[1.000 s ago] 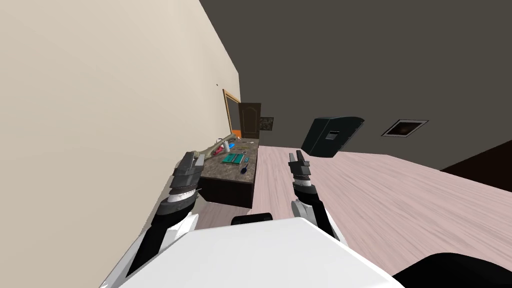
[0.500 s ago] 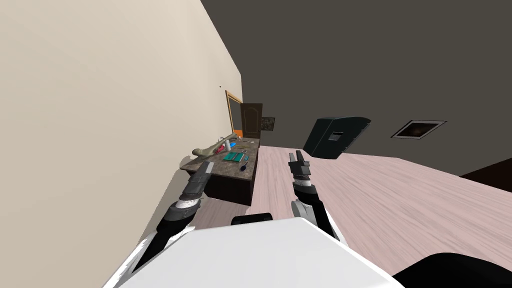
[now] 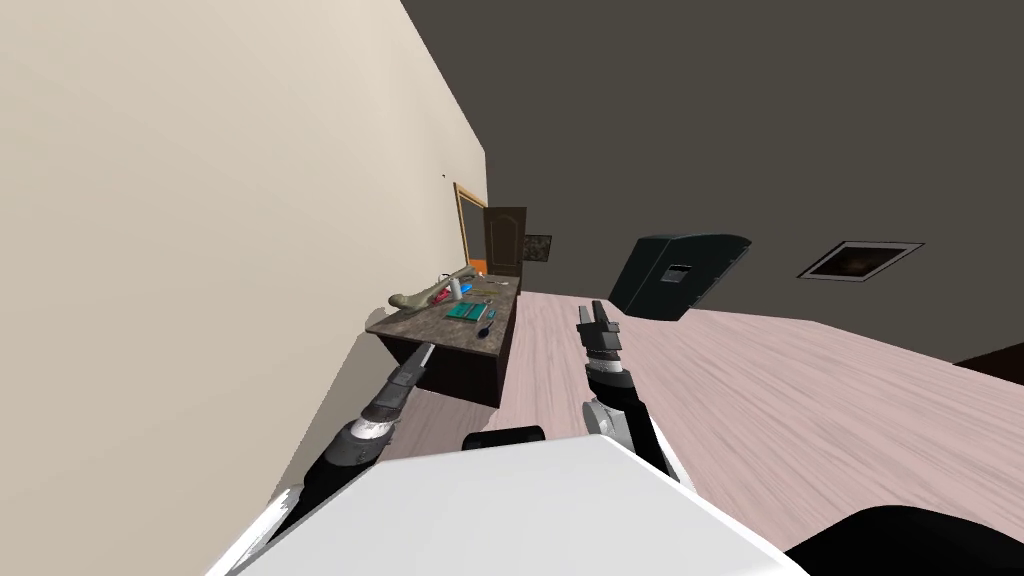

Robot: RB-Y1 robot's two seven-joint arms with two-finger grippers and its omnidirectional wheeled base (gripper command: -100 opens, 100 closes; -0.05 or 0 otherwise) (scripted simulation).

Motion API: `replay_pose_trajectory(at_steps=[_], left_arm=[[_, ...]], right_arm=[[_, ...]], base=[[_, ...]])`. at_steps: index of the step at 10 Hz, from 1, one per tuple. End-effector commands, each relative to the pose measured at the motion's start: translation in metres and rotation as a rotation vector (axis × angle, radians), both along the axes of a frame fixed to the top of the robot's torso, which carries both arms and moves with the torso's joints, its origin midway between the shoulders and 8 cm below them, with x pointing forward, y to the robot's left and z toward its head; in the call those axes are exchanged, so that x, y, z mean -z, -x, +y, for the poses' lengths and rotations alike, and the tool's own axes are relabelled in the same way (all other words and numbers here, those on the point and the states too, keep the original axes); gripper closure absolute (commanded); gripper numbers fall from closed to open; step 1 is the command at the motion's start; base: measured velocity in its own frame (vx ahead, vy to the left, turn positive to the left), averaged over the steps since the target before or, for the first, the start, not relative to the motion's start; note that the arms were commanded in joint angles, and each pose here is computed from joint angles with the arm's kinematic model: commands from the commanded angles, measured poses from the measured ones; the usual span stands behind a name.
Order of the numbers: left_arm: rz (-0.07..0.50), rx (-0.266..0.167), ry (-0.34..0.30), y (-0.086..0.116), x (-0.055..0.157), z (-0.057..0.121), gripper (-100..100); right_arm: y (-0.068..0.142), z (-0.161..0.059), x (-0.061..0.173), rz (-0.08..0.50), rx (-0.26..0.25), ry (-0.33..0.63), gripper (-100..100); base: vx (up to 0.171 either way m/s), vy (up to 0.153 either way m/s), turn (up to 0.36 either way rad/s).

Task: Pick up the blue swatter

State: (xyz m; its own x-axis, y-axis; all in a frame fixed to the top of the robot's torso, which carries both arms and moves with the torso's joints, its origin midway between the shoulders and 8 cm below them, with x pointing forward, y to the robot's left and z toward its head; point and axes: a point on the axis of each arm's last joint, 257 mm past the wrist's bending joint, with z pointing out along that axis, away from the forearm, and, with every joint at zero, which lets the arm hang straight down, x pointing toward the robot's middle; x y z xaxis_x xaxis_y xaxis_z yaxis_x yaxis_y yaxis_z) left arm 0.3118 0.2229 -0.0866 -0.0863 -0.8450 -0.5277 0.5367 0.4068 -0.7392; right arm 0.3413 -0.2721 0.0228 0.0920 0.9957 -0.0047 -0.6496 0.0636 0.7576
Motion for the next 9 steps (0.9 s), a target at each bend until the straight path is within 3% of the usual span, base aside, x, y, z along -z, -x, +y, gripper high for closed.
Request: replay_pose_trajectory(at_steps=[1, 2, 3, 4, 5, 6, 7, 8, 9], left_arm=[[0.086, 0.039, -0.036, 0.013, 0.037, -0.004, -100], [0.102, 0.048, -0.053, 0.013, 0.043, -0.003, -100], [0.169, 0.072, -0.078, 0.023, 0.070, -0.002, -100], [0.173, 0.078, -0.087, 0.024, 0.072, -0.002, -100], [0.247, 0.105, -0.115, 0.036, 0.101, 0.000, -100], [0.249, 0.109, -0.120, 0.037, 0.101, 0.000, -100], [0.322, 0.131, -0.143, 0.051, 0.129, 0.003, -100], [0.328, 0.138, -0.154, 0.052, 0.131, 0.004, -100], [0.403, 0.162, -0.179, 0.069, 0.157, 0.009, -100]], right_arm=[[0.000, 0.000, 0.000, 0.000, 0.000, 0.000, 0], [0.000, 0.000, 0.000, 0.000, 0.000, 0.000, 0], [0.000, 0.000, 0.000, 0.000, 0.000, 0.000, 0], [0.000, 0.000, 0.000, 0.000, 0.000, 0.000, 0], [0.000, 0.000, 0.000, 0.000, 0.000, 0.000, 0], [0.000, 0.000, 0.000, 0.000, 0.000, 0.000, 0], [0.000, 0.000, 0.000, 0.000, 0.000, 0.000, 0], [0.000, 0.000, 0.000, 0.000, 0.000, 0.000, 0], [0.000, 0.000, 0.000, 0.000, 0.000, 0.000, 0]], base=[[-0.051, -0.108, 0.085], [-0.035, -0.092, 0.037], [-0.025, -0.089, 0.040], [-0.015, -0.074, 0.025], [-0.004, -0.085, 0.031], [-0.016, -0.075, 0.026], [-0.032, -0.096, 0.029], [-0.024, -0.090, 0.020], [0.000, -0.105, 0.011]])
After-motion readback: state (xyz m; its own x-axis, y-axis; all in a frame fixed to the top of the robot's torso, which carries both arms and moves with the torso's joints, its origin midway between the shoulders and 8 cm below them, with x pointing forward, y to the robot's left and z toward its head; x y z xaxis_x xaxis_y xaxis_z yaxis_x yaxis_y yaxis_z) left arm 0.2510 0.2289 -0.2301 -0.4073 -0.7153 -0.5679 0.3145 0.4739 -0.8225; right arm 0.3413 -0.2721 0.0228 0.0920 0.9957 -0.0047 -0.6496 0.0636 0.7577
